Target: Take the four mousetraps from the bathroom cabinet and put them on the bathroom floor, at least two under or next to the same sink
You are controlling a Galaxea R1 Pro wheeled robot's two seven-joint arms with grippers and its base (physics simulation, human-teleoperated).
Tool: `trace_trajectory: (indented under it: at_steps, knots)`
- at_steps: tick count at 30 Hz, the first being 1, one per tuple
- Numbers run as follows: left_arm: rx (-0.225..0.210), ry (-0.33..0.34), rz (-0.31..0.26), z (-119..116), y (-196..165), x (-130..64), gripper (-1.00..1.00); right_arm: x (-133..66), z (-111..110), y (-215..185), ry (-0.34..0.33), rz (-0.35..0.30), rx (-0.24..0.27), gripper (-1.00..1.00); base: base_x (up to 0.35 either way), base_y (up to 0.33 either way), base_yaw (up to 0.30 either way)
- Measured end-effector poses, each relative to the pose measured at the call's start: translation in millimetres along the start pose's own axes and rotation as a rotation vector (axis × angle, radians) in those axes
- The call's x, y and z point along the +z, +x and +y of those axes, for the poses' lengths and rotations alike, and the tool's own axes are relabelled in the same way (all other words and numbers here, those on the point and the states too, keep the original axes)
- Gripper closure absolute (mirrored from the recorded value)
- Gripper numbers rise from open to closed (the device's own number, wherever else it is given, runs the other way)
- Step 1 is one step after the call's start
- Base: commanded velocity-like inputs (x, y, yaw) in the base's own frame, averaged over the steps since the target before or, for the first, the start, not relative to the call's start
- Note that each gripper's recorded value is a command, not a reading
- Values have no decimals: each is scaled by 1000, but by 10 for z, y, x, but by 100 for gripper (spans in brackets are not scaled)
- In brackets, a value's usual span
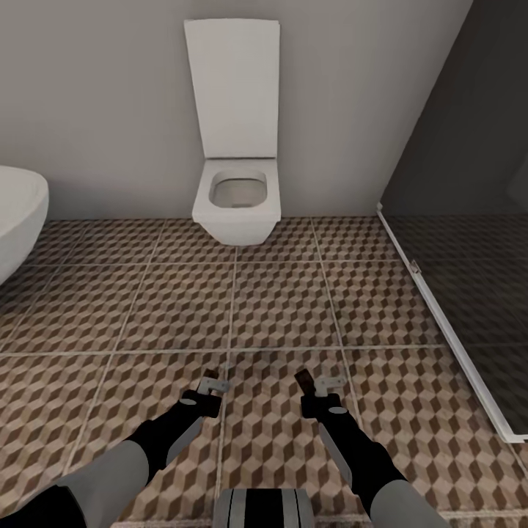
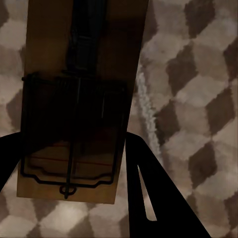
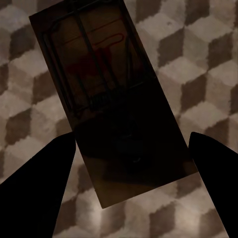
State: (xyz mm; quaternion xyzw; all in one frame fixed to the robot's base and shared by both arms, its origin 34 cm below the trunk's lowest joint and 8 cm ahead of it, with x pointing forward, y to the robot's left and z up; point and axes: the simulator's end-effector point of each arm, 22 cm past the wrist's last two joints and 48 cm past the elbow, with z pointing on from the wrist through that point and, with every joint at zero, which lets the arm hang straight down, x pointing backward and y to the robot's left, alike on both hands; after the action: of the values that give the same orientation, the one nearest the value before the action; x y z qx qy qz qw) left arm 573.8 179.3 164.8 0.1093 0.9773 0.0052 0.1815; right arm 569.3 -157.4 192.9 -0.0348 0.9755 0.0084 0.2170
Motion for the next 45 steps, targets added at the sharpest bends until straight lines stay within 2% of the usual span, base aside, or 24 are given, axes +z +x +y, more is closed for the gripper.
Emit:
trace_trajectory:
  at_steps: [8,25,45]
  knots:
    - [-1,1,5,-4,25,15,100,11,0,-77,0,-42,9,100,121,67,0]
    - [-1,0,6,-2,31,15,100,11,-5,-84,1,-45,10,100,281,163,0]
    - [0,1,7,-3,34,15,100,10,0,-88,0,-46,9,100,331,11,0]
